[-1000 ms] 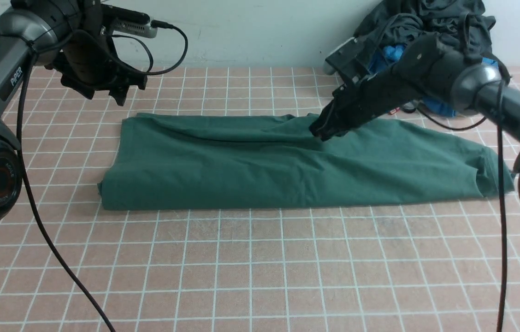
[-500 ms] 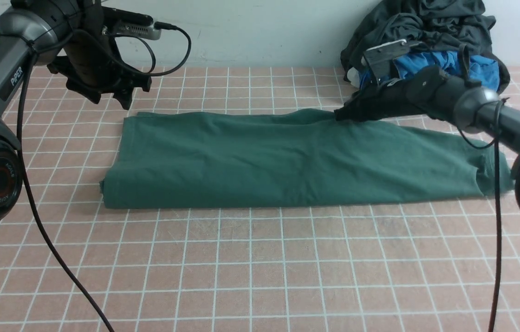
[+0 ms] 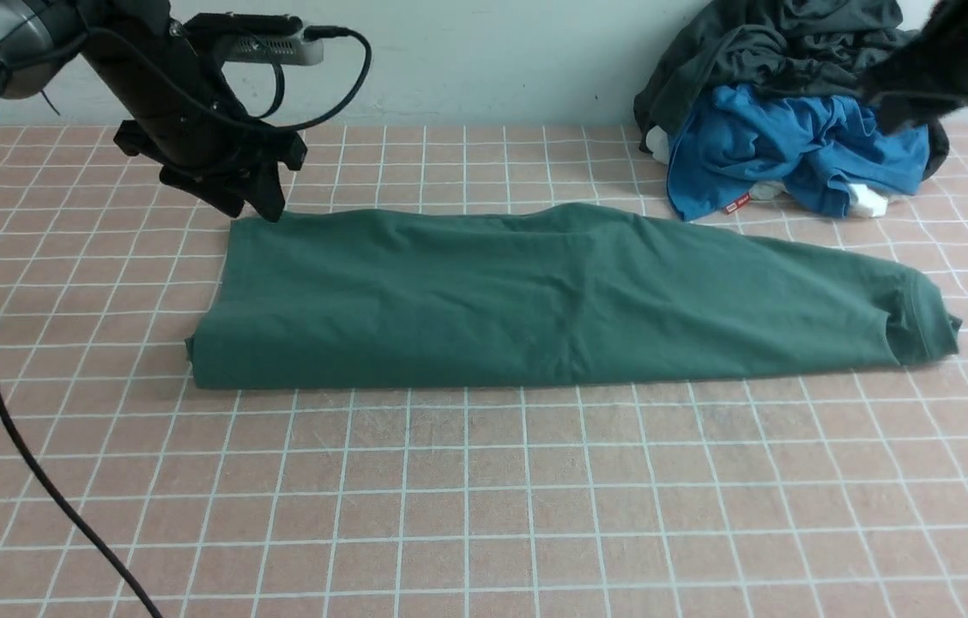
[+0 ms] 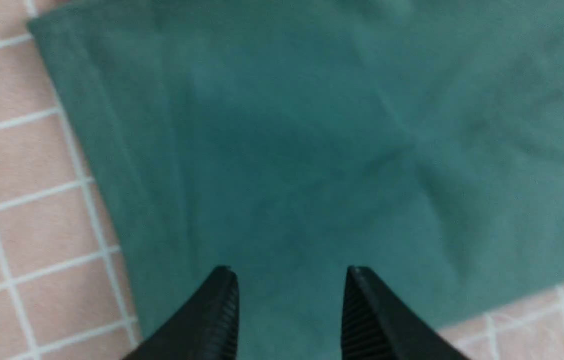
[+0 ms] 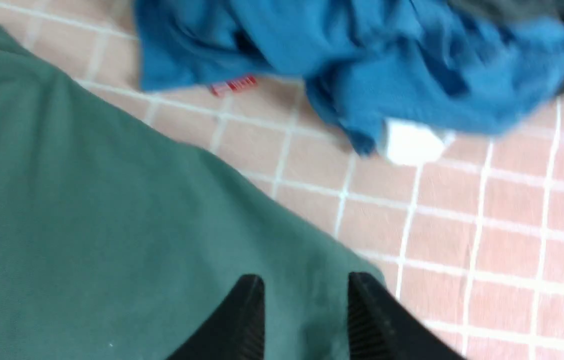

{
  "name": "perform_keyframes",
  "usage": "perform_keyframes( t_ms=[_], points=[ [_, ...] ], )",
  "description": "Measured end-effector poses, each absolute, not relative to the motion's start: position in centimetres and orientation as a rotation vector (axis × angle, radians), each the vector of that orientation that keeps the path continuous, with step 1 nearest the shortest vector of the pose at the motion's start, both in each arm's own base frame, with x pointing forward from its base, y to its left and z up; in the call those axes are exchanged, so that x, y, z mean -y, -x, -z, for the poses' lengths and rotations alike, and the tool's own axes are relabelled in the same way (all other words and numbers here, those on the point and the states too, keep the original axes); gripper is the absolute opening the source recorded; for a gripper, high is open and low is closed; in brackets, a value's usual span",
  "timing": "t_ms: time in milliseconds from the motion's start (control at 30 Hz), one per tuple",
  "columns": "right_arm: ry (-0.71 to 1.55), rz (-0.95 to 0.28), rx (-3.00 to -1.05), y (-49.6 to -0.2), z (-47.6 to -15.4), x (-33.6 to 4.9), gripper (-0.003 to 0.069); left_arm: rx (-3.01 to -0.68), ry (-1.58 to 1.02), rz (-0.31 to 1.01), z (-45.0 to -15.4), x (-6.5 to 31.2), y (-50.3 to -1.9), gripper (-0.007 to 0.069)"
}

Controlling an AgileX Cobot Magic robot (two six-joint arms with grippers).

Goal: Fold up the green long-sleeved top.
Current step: Use the right arm to clamp the right edge of the fabric

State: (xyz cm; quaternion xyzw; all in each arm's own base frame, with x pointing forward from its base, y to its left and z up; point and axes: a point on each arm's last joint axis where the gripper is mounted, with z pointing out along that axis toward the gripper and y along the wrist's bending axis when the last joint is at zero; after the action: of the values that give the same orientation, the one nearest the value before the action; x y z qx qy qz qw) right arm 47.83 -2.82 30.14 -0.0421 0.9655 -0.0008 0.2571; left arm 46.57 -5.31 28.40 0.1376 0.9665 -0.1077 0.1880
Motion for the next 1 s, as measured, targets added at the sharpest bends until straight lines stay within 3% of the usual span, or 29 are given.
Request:
perform_keyframes(
  t_ms=[267, 367, 533, 733, 1000],
  points=[
    [-0.056, -0.095, -2.935, -46.5, -19.9, 4.9, 0.0532, -2.583, -0.603, 0.59, -34.5, 8.5, -37.0, 0.0251],
    [-0.061, -0.078, -2.979, -46.2, -18.4, 5.0, 0.0563, -2.497, -0.589, 0.571, -36.7, 8.1, -33.5, 0.0251],
    [-0.125, 0.061, -2.963, -46.7, -17.0, 5.9, 0.0575, -2.321, -0.535, 0.453, -39.6, 6.6, -25.7, 0.0251],
    [-0.131, 0.084, -2.951, -46.8, -17.1, 6.1, 0.0575, -2.274, -0.522, 0.317, -38.1, 5.2, -20.7, 0.0251],
    [-0.225, 0.066, -2.967, -46.9, -15.4, 7.6, 0.0572, -2.255, -0.46, 0.19, -31.4, 3.7, -16.6, 0.0251]
  ],
)
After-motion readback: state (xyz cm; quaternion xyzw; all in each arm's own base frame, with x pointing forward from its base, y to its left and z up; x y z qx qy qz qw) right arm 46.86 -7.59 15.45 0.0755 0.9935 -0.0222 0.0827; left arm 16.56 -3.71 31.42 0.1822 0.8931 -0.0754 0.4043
